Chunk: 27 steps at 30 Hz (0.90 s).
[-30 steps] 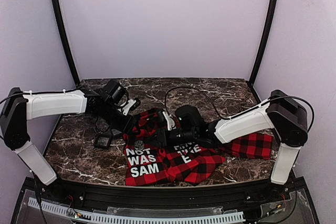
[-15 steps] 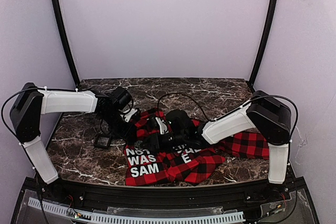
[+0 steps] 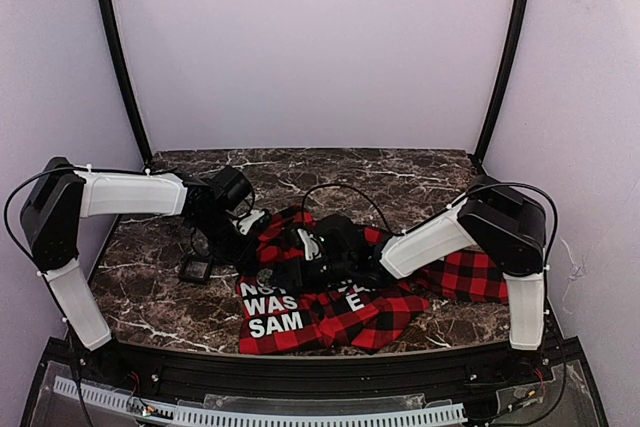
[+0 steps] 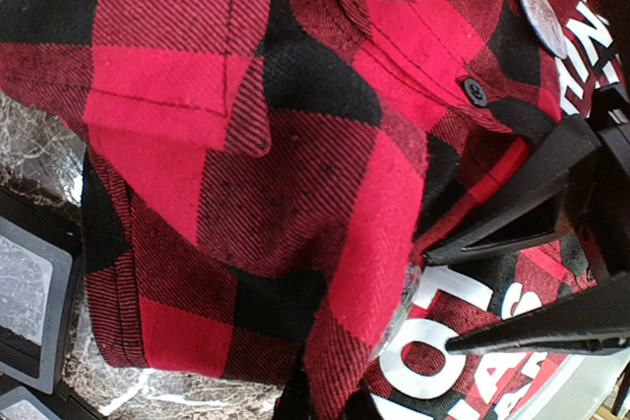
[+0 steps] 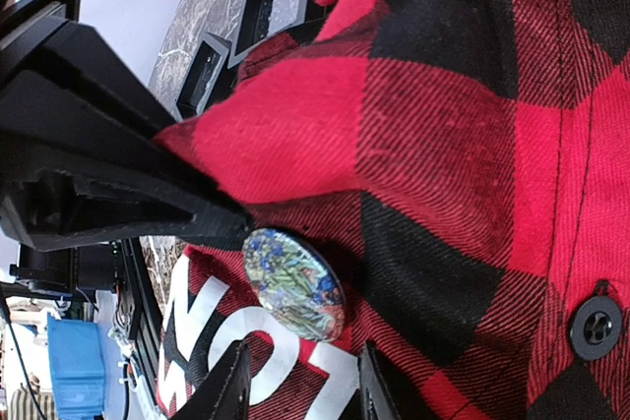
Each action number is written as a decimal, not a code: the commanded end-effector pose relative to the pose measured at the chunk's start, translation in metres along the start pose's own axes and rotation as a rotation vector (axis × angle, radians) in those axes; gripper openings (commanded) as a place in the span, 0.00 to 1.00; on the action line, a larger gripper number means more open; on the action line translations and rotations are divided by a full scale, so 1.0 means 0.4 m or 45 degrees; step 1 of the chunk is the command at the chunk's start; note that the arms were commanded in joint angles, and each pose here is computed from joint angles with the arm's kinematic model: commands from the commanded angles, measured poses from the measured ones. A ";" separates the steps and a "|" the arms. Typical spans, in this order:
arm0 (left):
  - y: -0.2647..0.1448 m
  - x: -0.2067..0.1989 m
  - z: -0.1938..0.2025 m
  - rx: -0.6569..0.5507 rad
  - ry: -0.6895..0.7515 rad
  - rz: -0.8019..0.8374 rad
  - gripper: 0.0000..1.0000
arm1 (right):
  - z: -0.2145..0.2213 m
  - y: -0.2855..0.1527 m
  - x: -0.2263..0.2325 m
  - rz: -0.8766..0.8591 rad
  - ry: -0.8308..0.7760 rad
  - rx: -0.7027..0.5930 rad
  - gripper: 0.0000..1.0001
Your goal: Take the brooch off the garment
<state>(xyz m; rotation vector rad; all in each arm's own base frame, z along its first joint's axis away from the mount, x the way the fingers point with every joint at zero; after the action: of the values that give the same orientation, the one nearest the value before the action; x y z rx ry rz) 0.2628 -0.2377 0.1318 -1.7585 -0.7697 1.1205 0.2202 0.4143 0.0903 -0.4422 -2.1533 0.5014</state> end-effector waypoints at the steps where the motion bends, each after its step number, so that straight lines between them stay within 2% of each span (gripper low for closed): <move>1: -0.021 -0.014 -0.016 -0.036 0.018 0.046 0.01 | -0.016 0.013 -0.012 -0.031 0.019 -0.037 0.36; 17: -0.032 -0.022 -0.018 -0.056 0.032 0.071 0.01 | -0.027 0.035 -0.013 -0.118 0.030 -0.036 0.30; 21: -0.032 -0.019 -0.018 -0.059 0.031 0.056 0.01 | -0.033 0.026 -0.003 -0.144 0.032 -0.052 0.24; 27: -0.033 -0.013 -0.019 -0.068 0.030 0.021 0.01 | -0.039 0.005 0.010 -0.184 0.056 -0.080 0.09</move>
<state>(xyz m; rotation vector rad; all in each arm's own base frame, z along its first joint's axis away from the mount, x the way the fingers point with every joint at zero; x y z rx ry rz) 0.2631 -0.2377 0.1321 -1.7631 -0.7631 1.1270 0.2291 0.4210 0.0845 -0.3682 -2.1201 0.4309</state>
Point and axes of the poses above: each gripper's point midway between its finger pads, its own y axis out along the fingers, its own x axis along the line the jaws close on, z = x × y, the point moved 8 cm from there along -y, back along the fingers, and after that the axes turned 8 degrees about -y, right-handed, at the moved point
